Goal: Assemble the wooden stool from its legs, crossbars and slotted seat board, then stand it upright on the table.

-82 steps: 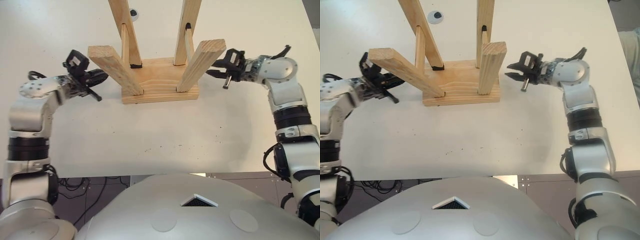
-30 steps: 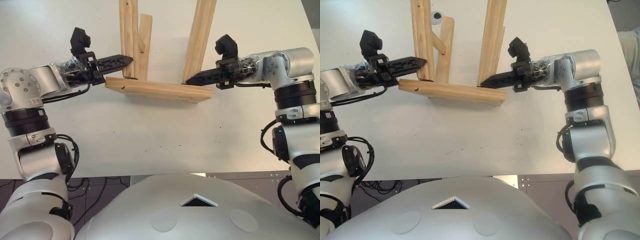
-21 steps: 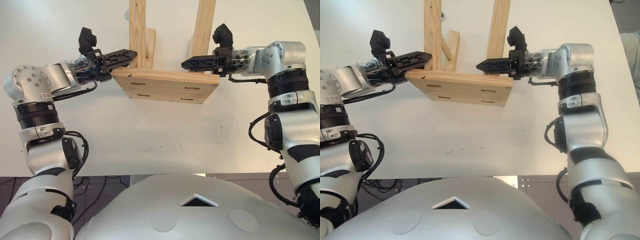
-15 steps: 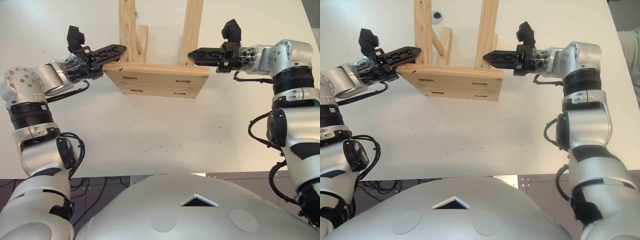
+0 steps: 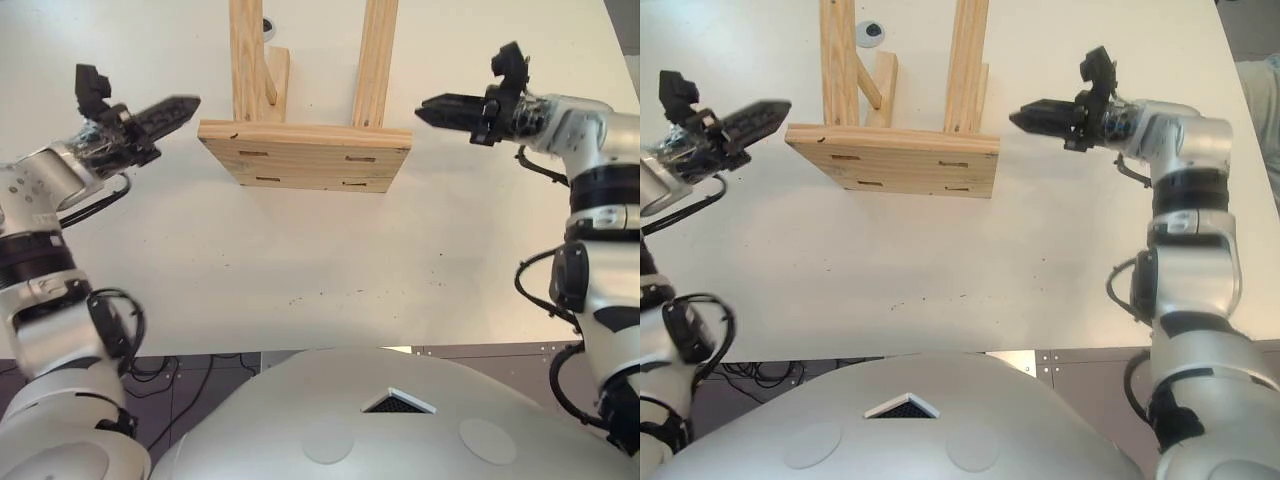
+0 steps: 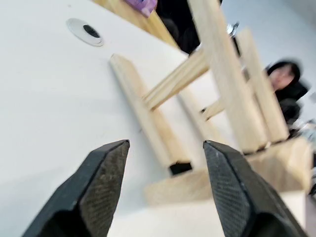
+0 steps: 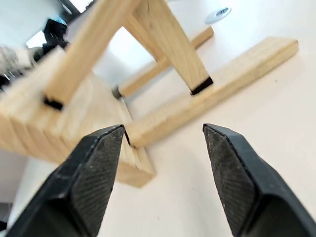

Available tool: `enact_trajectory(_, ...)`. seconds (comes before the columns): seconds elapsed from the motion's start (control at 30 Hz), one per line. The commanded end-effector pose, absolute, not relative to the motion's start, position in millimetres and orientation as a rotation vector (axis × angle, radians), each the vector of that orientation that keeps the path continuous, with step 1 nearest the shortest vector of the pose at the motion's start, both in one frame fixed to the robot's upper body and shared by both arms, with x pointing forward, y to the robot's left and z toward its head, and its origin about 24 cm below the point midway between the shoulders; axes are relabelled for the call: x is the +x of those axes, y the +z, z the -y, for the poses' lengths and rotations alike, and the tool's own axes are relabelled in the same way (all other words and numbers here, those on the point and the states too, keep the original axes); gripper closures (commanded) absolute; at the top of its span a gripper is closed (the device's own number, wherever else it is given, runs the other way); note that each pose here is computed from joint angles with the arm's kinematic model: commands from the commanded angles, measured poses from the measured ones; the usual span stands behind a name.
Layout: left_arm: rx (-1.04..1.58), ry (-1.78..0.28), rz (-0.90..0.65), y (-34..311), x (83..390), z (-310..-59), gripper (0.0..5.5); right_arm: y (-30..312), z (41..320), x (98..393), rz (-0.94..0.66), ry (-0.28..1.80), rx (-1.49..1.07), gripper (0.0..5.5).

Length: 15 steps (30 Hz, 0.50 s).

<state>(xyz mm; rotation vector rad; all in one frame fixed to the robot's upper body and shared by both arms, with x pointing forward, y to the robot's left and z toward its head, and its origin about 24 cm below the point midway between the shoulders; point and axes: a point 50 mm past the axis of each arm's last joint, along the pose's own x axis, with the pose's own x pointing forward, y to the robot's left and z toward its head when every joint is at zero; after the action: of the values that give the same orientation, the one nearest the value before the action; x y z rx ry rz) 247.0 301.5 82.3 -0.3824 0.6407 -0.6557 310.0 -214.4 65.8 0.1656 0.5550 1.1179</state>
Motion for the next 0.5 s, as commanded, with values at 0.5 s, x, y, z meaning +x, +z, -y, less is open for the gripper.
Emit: enact_trajectory(0.5, -0.151, -0.908, -0.564, 71.1, 262.1, -267.7, 2.76, 55.8, 180.5, 282.7, -0.487, 1.353, -0.066, 2.54)
